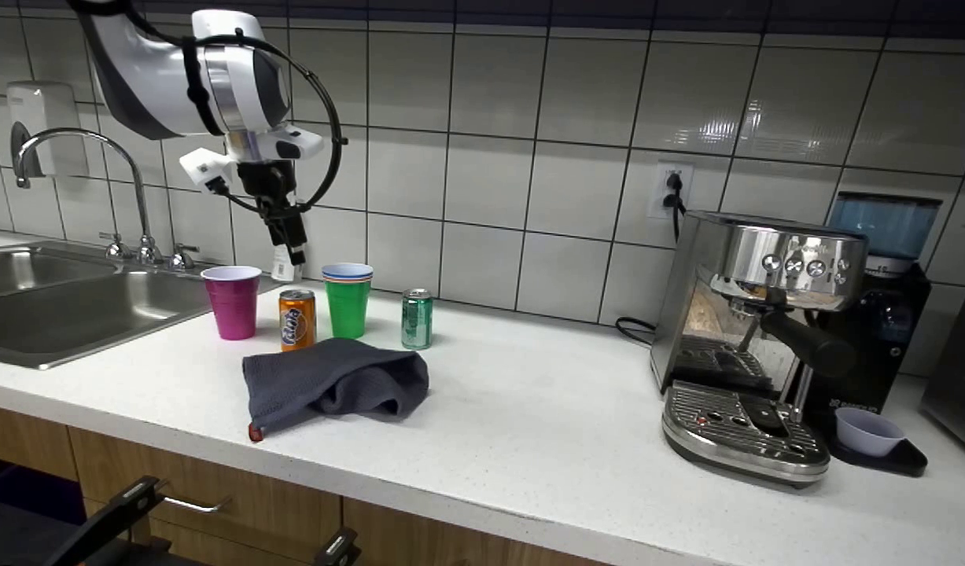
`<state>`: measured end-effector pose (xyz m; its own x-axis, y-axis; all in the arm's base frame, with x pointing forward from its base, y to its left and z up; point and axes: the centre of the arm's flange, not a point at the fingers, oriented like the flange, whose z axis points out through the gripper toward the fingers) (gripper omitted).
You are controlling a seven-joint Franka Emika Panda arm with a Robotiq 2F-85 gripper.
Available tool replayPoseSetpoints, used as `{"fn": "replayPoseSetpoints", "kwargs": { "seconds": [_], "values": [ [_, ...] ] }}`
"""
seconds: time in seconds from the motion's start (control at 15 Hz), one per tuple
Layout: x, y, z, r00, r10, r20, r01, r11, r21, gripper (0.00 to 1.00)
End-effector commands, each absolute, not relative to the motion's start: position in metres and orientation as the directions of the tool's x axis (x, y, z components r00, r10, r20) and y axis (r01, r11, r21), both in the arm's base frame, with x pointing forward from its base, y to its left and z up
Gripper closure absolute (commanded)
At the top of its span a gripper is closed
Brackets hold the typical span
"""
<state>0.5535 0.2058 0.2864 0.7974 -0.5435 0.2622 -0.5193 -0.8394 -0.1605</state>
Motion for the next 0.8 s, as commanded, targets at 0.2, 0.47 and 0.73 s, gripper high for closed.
{"fn": "replayPoseSetpoints", "kwargs": {
  "seconds": [0.2, 0.47, 0.73],
  "values": [
    [0.546, 0.215, 0.289, 0.831, -0.483, 0.275, -0.445, -0.875, -0.191, 0.00],
    [0.539, 0.227, 0.283, 0.882, -0.388, 0.268, -0.343, -0.918, -0.199, 0.00],
    [0.532, 0.239, 0.280, 0.927, -0.290, 0.240, -0.242, -0.947, -0.211, 0.00]
  ]
}}
